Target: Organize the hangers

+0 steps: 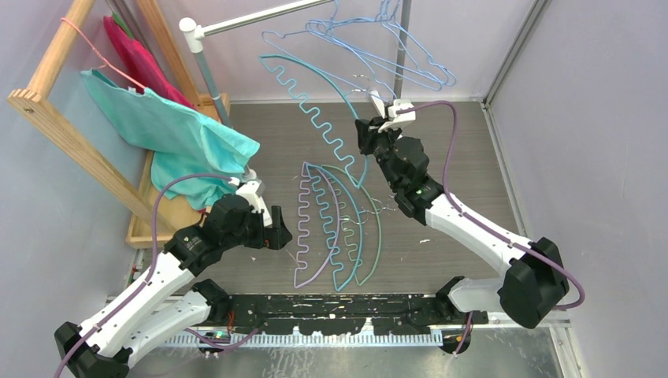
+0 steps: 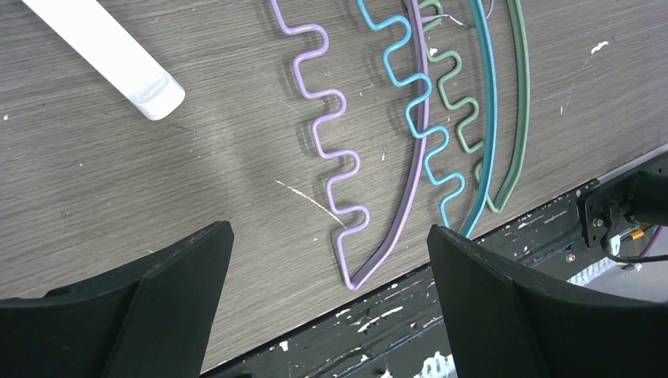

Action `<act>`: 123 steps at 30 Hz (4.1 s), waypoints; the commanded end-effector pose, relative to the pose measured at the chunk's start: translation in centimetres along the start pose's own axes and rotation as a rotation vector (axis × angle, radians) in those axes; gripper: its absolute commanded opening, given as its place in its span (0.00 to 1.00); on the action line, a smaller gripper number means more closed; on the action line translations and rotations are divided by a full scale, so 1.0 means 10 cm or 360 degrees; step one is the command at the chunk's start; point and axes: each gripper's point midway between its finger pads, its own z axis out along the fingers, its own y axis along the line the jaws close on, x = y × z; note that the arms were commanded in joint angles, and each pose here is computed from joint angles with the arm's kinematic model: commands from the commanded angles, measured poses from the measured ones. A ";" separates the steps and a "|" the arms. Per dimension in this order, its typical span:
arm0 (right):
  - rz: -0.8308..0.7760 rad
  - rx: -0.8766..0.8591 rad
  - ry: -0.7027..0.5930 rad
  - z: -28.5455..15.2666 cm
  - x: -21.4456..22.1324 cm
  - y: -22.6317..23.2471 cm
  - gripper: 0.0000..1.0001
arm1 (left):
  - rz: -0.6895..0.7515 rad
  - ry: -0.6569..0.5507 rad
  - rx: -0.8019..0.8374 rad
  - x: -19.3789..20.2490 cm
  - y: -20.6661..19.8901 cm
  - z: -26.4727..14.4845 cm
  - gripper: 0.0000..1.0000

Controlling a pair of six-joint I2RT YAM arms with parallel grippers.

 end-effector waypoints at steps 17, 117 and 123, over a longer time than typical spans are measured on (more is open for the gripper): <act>-0.0064 -0.0478 -0.0114 0.16 -0.82 1.03 0.04 | 0.0028 -0.0089 0.0000 -0.15 -0.02 -0.01 0.98; -0.0628 0.0498 -0.0307 0.34 -1.61 -0.60 1.00 | 0.0013 -0.0042 -0.0055 -0.09 0.04 0.05 0.98; -0.0596 0.0380 -0.0340 -0.06 -1.72 -0.54 1.00 | 0.0012 -0.0056 -0.0077 -0.10 0.07 0.05 0.98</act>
